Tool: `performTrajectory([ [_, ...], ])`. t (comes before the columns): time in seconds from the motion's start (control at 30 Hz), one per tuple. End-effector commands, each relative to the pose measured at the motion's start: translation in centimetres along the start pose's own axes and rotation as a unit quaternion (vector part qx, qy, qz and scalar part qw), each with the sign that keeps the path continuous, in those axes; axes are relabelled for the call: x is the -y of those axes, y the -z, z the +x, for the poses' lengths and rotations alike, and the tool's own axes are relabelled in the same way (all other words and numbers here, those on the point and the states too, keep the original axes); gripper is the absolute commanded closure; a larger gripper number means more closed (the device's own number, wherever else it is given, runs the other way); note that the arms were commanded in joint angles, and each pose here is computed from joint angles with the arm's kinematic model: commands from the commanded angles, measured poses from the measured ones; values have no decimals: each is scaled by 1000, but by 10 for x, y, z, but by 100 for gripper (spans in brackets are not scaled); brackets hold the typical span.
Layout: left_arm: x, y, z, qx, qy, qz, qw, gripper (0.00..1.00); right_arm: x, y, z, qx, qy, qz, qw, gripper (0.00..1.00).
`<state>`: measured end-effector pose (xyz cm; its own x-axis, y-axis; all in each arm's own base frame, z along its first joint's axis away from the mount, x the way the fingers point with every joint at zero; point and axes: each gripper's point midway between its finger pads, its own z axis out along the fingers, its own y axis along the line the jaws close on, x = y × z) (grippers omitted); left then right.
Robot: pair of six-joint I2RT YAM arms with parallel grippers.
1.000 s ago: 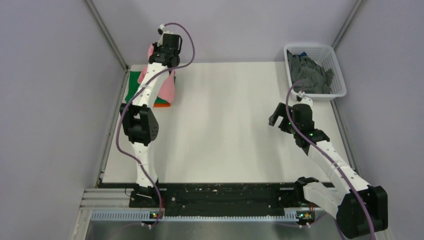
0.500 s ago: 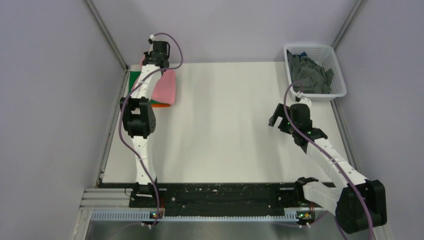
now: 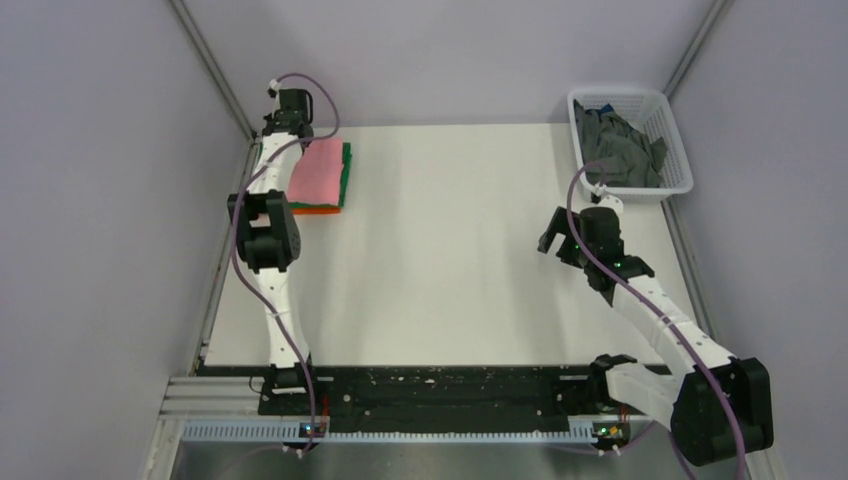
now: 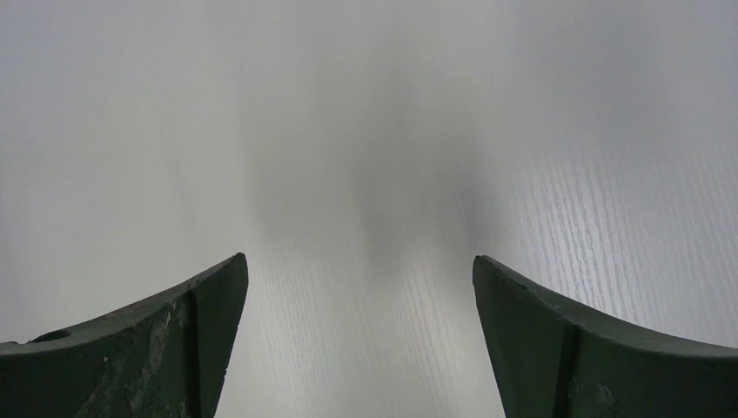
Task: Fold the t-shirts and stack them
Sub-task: Put the neatly folded tshirt into the corner of the board with the left arm, then reset both arms
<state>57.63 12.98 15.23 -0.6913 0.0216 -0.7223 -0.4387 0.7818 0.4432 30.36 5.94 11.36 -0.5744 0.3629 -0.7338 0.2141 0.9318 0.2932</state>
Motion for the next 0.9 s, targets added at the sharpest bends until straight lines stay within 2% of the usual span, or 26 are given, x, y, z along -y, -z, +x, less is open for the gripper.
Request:
performTrajectory([
  [0.0,-18,-10,-22,29,59,-9,998,100,1,-4,-8,13,2,4,1000,1],
  [0.2,-21,-17,-15,22,56,-23,998,100,2,-3,-9,15,5,7,1000,1],
  [0.23,-24,-18,-15,22,56,-30,998,97,2,-3,-9,15,5,8,1000,1],
  [0.27,-25,-17,-15,21,56,-32,998,87,2,-3,-9,15,5,8,1000,1],
  [0.3,-26,-16,-15,20,56,-33,998,74,2,-3,-9,16,6,9,1000,1],
  [0.37,-32,-11,-18,22,64,-41,997,69,3,-3,-9,16,6,10,1000,1],
  [0.4,-37,-7,-22,25,68,-48,996,62,3,-3,-9,14,6,9,1000,1],
  [0.43,-41,-3,-24,27,69,-50,996,48,3,-2,-9,14,6,9,1000,1],
  [0.5,-47,8,-31,33,84,-47,995,4,2,-2,-9,14,6,7,1000,1],
  [0.53,-49,13,-35,36,92,-44,994,1,1,-1,-9,14,5,5,1000,1],
  [0.7,-49,48,-49,43,134,19,990,1,-1,6,-12,16,4,-3,1000,1],
  [0.87,-46,109,-66,60,204,99,972,1,-3,21,-18,26,-5,-8,1000,1],
])
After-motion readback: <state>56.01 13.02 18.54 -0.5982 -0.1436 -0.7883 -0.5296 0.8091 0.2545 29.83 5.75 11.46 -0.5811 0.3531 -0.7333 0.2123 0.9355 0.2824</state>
